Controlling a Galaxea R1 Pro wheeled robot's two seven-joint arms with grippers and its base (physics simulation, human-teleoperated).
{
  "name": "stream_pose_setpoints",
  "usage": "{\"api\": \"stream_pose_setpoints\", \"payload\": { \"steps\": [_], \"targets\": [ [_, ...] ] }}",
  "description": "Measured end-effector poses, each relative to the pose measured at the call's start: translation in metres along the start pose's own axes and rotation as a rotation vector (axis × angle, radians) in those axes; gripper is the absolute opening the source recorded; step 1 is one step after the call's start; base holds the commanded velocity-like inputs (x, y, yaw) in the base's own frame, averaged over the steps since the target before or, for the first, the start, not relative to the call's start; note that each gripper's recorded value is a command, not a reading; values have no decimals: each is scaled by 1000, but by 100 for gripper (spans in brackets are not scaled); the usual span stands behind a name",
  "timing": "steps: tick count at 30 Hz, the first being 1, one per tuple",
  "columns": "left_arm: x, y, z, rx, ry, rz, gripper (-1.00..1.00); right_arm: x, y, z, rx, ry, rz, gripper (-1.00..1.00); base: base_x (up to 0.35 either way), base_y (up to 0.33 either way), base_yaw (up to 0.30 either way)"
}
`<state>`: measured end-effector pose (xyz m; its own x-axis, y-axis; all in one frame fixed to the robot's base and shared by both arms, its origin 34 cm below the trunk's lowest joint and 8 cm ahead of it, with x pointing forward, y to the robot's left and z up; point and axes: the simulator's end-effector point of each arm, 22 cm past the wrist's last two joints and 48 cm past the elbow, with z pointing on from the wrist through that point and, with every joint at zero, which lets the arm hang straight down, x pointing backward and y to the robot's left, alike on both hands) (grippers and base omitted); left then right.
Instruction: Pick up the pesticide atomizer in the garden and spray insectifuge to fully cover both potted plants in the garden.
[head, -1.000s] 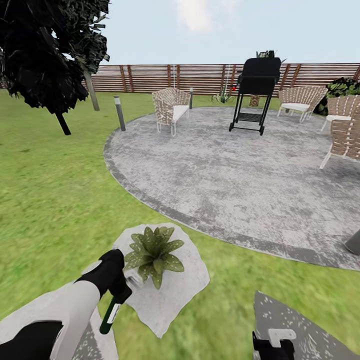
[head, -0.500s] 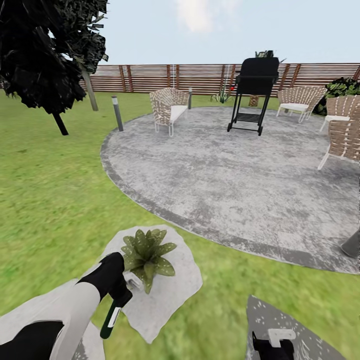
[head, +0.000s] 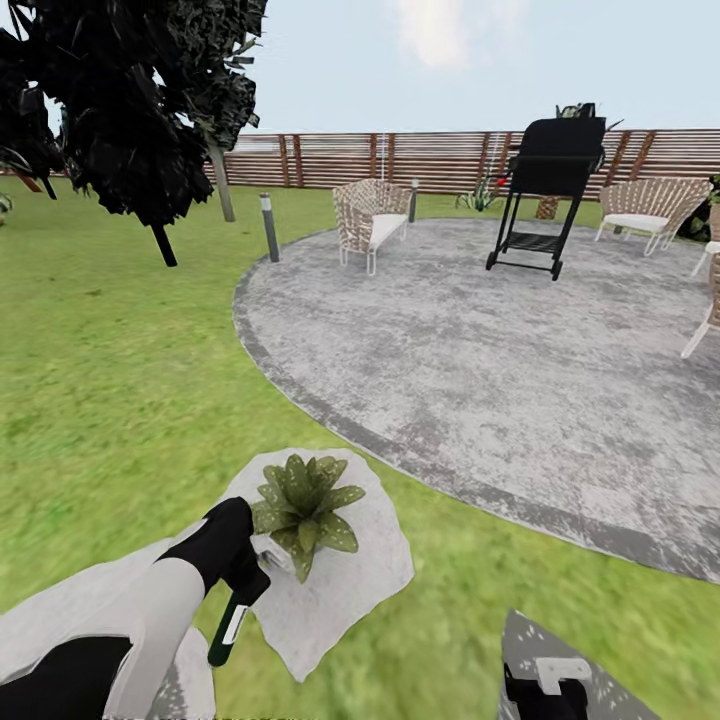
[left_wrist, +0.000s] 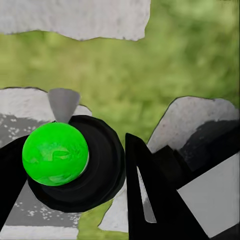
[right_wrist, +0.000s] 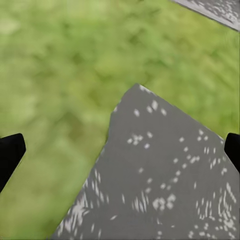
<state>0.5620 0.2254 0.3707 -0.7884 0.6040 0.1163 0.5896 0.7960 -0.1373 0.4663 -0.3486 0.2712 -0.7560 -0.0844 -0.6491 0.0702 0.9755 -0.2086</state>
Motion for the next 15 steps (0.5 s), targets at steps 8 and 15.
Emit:
{"api": "stream_pose_setpoints", "payload": {
  "steps": [8, 15],
  "targets": [
    [0, -3, 1, 4, 5, 4, -100, 0, 0, 0, 0, 0, 0, 100, 11, 1, 12],
    [-3, -9, 2, 14, 3, 9, -100, 0, 0, 0, 0, -1, 0, 100, 285, 52, 0]
  ]
}}
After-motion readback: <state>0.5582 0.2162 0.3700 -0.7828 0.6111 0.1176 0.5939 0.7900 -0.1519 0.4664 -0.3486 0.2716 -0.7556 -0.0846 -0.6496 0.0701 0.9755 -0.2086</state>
